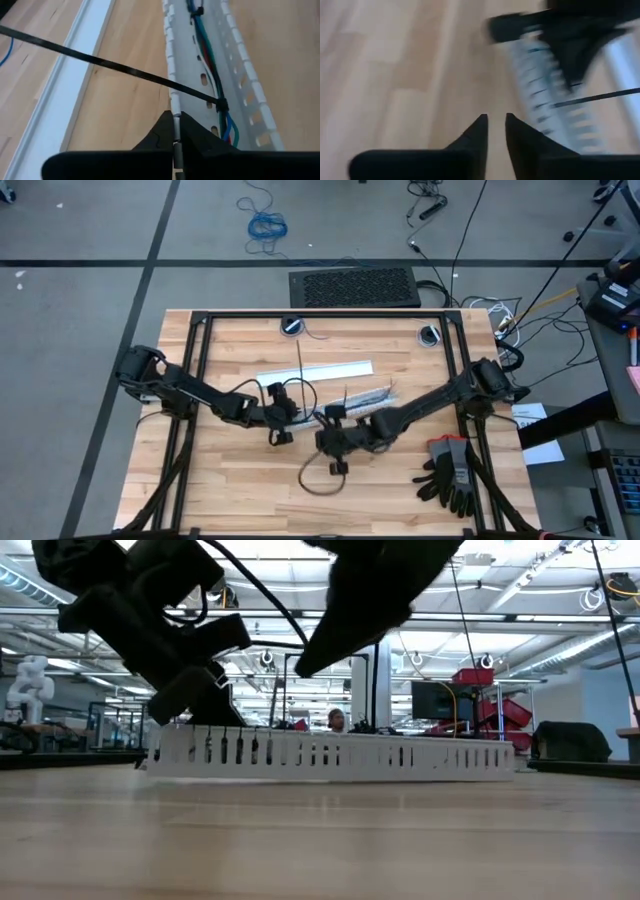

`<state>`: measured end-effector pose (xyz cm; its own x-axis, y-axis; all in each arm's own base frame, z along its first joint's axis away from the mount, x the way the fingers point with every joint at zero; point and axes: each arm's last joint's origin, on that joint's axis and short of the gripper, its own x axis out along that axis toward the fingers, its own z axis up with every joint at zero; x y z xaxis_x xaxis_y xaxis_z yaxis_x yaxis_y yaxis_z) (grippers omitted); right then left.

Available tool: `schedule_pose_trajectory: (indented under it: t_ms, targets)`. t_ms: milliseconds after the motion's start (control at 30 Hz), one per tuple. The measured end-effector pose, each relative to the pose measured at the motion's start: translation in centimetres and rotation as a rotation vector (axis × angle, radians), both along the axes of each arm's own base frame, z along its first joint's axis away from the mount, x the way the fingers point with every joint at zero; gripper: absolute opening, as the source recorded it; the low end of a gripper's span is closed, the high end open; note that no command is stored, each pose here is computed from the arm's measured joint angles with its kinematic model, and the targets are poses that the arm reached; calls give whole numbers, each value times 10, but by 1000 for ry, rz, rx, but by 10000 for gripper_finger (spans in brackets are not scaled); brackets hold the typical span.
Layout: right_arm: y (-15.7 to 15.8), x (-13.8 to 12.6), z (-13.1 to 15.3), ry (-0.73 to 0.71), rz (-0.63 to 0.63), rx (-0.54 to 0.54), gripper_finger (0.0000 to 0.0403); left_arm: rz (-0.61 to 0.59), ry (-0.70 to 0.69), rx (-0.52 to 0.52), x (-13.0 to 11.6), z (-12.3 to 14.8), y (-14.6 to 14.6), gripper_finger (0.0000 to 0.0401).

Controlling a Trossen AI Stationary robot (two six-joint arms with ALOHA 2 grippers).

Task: Ziptie cables
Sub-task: Put the colored zip tied cable wires into the white cable duct

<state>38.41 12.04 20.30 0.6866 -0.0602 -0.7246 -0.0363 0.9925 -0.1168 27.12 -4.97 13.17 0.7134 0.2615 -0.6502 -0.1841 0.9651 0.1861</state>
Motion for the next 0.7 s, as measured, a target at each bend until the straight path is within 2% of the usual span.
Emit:
schedule_pose_trajectory:
  t_ms: [133, 333, 533, 700]
  targets:
    - [-33, 14, 4, -51, -22, 0, 9, -13, 12, 11, -1, -2, -4, 6]
    - [-68, 30, -5, -76, -2, 131, 1, -126, 44, 91, -4, -3, -15, 5]
    - [-79, 43, -42, -28, -12, 186, 0, -182, 103, 196, -4, -17, -26, 5]
    - [-81, 48, -49, -55, -8, 186, 0, -207, 143, 274, -3, -37, -37, 5]
